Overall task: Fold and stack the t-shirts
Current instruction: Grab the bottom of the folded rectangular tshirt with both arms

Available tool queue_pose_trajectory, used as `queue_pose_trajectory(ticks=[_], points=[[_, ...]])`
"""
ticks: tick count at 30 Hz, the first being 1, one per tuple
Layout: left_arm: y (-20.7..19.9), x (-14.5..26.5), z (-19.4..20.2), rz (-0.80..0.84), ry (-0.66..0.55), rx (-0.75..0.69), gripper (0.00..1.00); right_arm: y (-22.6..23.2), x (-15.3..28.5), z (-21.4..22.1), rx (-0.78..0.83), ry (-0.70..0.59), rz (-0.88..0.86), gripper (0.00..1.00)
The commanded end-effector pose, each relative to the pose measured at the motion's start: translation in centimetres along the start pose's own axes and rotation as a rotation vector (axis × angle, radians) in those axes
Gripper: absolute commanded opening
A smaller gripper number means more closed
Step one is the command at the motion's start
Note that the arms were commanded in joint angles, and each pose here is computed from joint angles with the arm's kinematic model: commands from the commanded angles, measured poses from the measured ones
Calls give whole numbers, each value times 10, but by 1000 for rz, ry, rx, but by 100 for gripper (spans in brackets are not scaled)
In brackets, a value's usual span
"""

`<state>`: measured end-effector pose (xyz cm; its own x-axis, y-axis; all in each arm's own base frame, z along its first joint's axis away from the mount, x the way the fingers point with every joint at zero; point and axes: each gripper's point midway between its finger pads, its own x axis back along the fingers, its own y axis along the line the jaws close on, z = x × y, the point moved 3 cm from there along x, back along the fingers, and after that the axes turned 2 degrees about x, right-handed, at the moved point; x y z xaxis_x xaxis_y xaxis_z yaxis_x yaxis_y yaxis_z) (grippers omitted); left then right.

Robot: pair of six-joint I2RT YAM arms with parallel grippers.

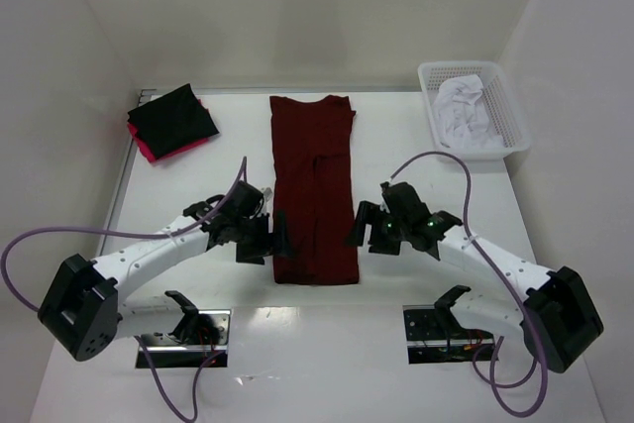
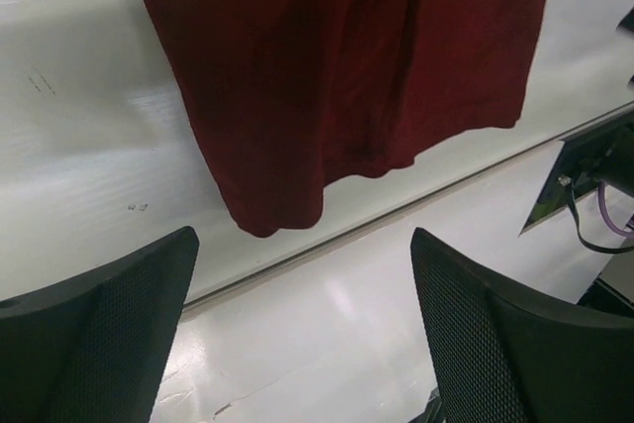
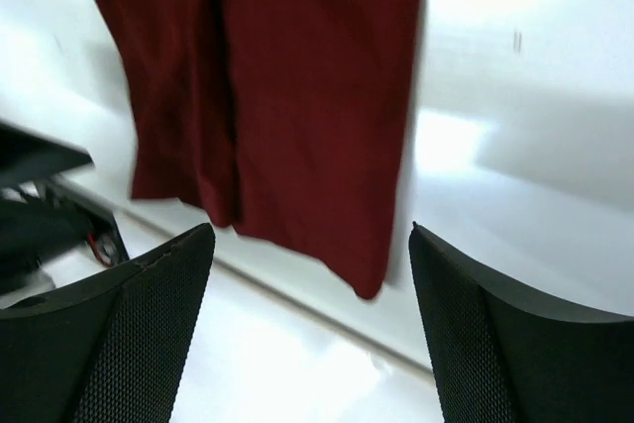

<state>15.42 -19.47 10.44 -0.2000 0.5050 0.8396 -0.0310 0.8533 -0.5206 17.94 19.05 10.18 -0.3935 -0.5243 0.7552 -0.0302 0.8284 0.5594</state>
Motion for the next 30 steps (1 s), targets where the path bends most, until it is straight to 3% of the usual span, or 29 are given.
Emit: queue_pose_trajectory(ticks=[1, 5, 13, 30], points=[[1, -6, -1, -14, 3, 17, 95, 0, 7, 22, -41, 39, -40, 84], [8, -13, 4, -51, 43, 43, 95, -16, 12, 46, -63, 78, -27, 83], [14, -22, 13, -76, 82, 100, 91, -20, 10, 61, -86, 106, -73, 67], [22, -35, 25, -99, 107, 174, 69, -10, -14, 71, -47, 164, -97, 55]])
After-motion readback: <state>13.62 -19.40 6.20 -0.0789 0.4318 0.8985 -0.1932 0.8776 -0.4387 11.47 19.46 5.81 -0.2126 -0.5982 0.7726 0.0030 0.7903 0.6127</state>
